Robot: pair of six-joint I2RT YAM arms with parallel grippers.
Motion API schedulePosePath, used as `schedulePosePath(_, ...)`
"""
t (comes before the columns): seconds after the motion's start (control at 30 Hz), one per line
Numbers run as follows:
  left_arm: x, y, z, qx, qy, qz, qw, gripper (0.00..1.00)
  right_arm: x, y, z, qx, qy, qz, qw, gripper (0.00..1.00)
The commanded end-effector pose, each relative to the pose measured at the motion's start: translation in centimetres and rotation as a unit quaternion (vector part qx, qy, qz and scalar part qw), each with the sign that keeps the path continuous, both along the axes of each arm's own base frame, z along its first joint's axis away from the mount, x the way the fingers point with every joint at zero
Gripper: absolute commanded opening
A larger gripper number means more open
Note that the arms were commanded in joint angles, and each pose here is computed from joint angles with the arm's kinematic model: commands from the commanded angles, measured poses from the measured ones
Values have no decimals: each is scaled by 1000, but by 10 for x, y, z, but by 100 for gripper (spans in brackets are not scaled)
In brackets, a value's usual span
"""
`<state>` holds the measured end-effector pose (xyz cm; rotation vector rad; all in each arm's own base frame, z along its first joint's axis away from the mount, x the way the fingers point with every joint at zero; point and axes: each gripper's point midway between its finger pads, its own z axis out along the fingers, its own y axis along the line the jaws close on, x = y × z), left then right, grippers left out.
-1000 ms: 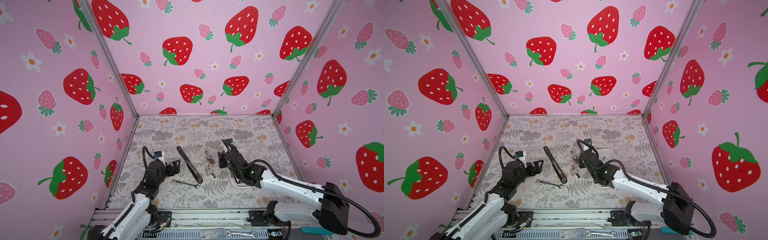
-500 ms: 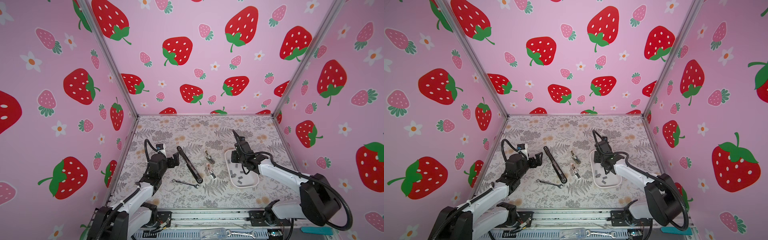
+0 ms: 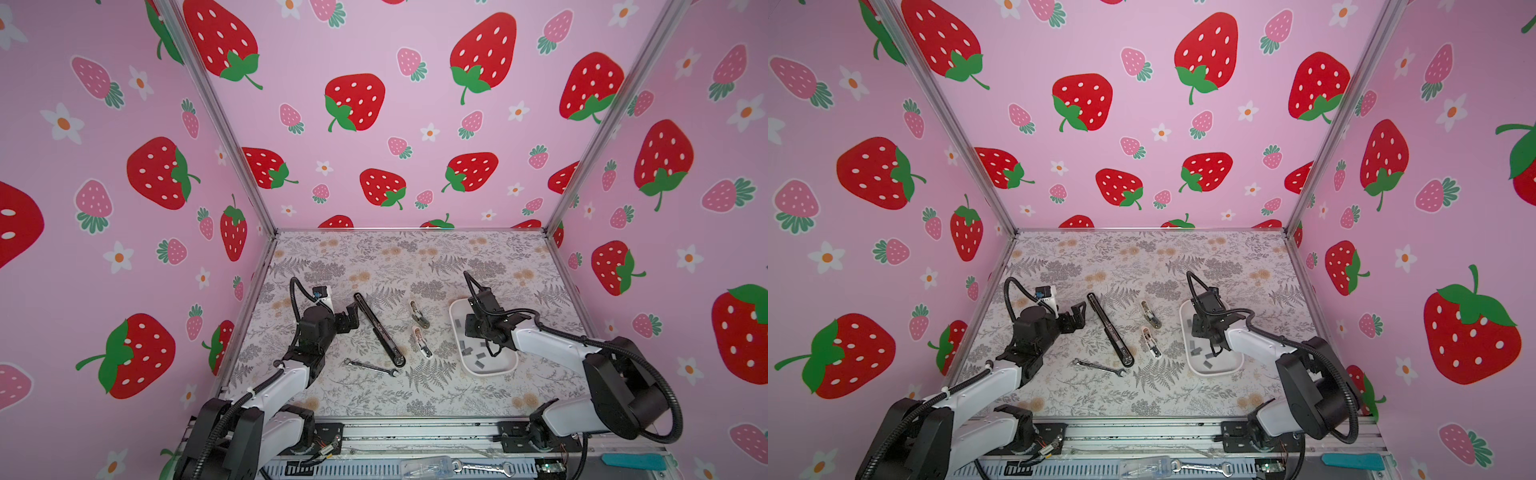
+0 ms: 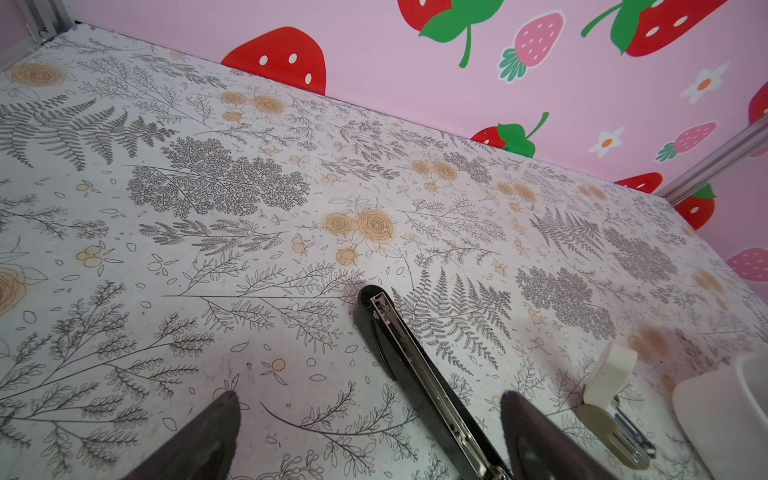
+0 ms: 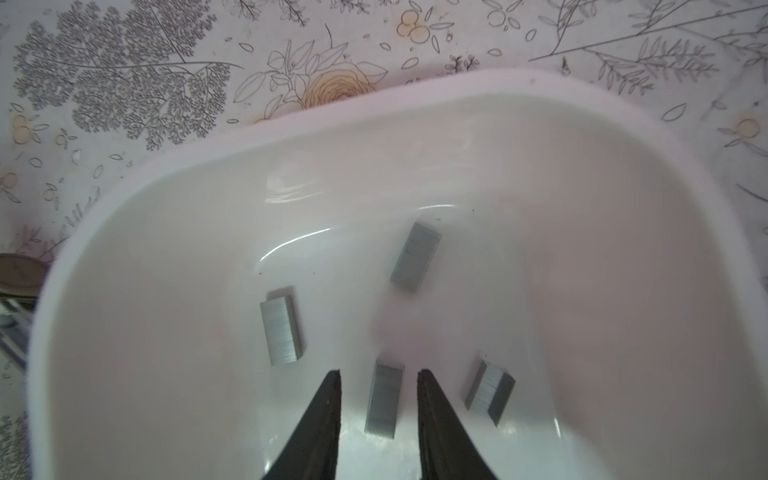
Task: Load the staples into the stapler
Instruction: 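Lower the right gripper onto a silver staple strip and close it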
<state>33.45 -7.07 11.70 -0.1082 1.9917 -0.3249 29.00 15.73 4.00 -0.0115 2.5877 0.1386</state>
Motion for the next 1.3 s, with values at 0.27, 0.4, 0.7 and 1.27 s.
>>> schedulePosePath(0.27,3,5,6,2,-16,13,1000,99,-9,-3,-28,-13,52,-3,999,29)
schedulePosePath(0.4,3,6,6,2,-16,15,1000,99,-12,-5,-30,-17,56,-4,998,26)
schedulePosePath(0.7,4,6,5,2,-13,16,1000,99,-18,-10,-31,-27,63,-6,998,26)
schedulePosePath(1.27,3,7,4,1,-13,18,1000,99,-24,-11,-33,-27,69,-4,997,19)
